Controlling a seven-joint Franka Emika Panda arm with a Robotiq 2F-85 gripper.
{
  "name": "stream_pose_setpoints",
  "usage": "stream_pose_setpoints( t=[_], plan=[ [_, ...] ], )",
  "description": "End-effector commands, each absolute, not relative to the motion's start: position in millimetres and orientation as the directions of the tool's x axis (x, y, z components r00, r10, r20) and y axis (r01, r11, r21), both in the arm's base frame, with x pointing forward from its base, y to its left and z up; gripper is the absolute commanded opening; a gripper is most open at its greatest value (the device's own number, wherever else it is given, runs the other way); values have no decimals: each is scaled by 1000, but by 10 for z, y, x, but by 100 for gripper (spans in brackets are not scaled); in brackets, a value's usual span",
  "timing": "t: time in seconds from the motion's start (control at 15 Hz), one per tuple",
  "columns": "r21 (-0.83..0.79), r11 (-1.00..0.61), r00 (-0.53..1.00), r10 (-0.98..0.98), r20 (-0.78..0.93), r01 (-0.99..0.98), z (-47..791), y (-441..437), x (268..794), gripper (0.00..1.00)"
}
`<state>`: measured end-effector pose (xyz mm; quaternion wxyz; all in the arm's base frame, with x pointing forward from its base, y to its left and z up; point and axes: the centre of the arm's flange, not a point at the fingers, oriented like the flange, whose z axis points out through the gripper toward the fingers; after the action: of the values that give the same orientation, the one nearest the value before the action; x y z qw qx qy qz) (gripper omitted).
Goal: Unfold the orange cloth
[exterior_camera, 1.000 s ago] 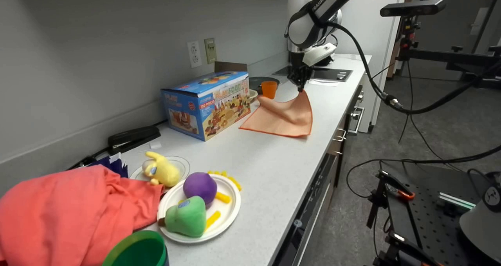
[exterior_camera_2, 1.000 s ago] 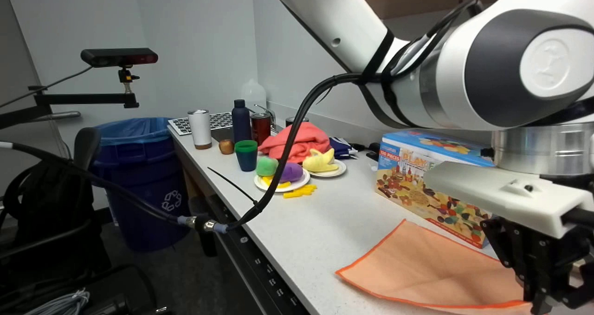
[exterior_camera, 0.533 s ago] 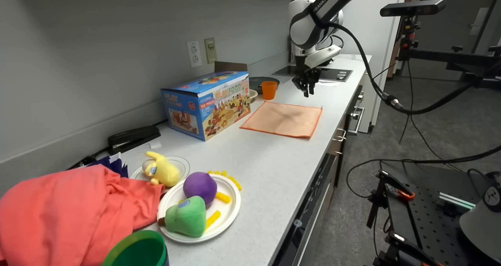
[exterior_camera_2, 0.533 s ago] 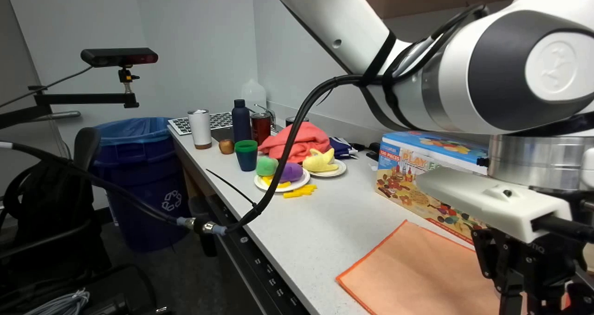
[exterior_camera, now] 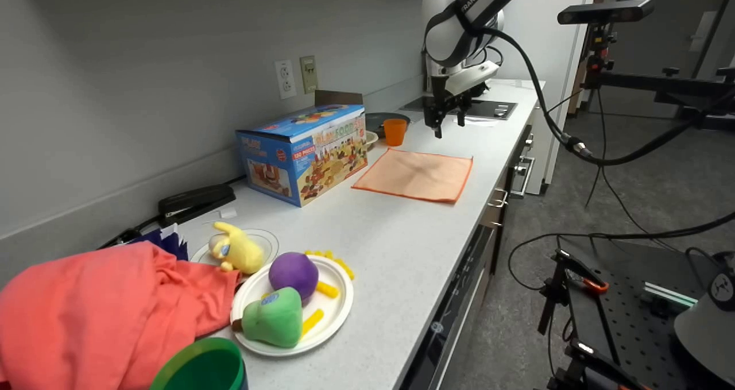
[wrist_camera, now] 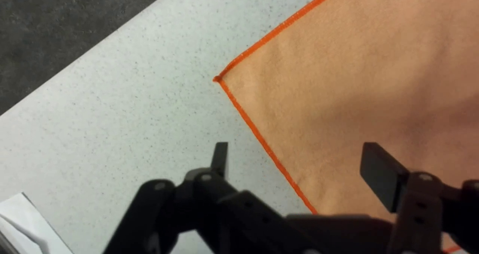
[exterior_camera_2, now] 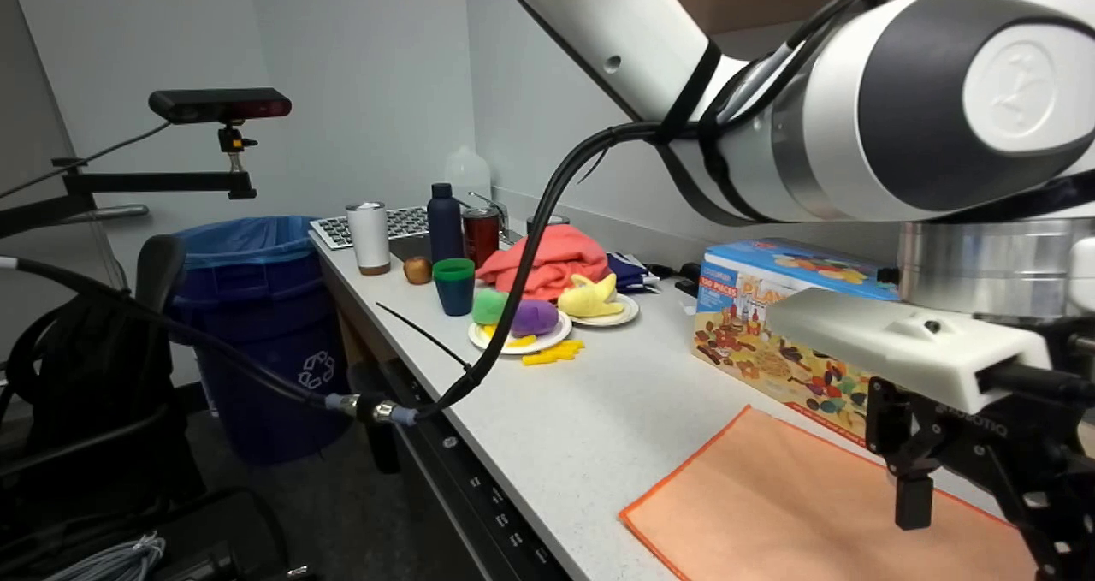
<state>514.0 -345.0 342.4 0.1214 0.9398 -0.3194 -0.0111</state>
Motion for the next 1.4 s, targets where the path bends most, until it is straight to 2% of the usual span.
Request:
stream_pose_setpoints(
  t=[0.0, 0.6, 0.87, 0.93, 1.33],
  plan=[
    [180, -775, 796, -584, 161, -605, 3763, -3339, 5103, 100],
    [7, -841, 766, -489, 417, -541, 4512, -3102, 5205, 100],
    [-48, -854, 757, -483, 440, -518, 4663, -3057, 5107, 100],
    [-11, -840, 759, -495, 423, -542, 4576, -3096, 5279, 100],
    [-10, -841, 762, -496, 417, -541, 4543, -3097, 5280, 100]
  ],
)
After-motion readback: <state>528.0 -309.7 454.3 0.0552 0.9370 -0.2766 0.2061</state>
